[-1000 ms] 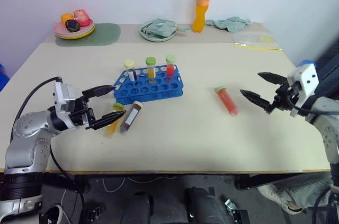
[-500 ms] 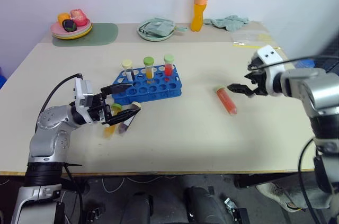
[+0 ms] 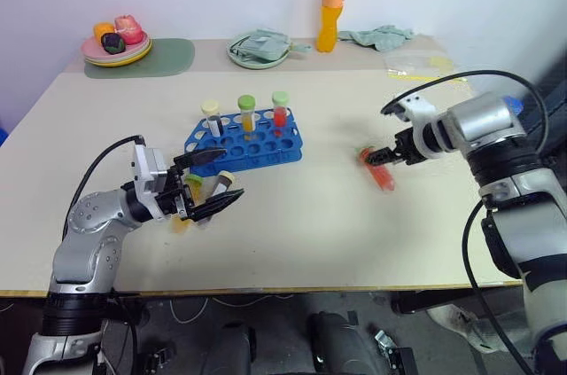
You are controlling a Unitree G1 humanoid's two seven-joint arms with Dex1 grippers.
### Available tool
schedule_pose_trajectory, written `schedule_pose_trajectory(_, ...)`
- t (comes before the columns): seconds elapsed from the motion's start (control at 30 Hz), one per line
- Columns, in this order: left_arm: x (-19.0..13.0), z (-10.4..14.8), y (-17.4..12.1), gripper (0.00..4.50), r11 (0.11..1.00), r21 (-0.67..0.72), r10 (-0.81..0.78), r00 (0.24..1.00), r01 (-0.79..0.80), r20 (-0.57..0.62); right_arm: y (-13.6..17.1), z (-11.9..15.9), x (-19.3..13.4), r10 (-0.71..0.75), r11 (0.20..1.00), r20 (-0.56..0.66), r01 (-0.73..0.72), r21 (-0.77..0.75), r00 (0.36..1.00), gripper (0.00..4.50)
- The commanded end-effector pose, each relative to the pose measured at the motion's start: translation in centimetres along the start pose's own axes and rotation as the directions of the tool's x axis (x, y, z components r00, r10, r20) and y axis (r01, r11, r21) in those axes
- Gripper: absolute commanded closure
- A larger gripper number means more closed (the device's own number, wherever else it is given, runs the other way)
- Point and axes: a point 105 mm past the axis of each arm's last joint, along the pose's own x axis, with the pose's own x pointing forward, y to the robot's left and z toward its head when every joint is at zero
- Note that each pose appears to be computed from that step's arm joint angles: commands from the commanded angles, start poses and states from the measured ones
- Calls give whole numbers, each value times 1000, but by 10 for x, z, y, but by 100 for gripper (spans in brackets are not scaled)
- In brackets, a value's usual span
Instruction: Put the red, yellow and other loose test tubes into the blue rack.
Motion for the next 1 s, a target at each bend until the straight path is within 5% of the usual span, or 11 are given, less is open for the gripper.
schedule_pose_trajectory(0.03,-1,11,0,3,999,41,12,1000,-13,18,2,11,-6,-9,1000,-7,9,-10,1000,0)
schedule_pose_trajectory(0.4,-2,14,0,3,998,48,28,999,-29,20,8,37,2,-15,1000,58,15,5,998,0)
schedule_pose_trajectory(1.0,-4,15,-3,3,997,53,56,998,-57,26,-1,28,19,-66,996,27,67,-53,997,0)
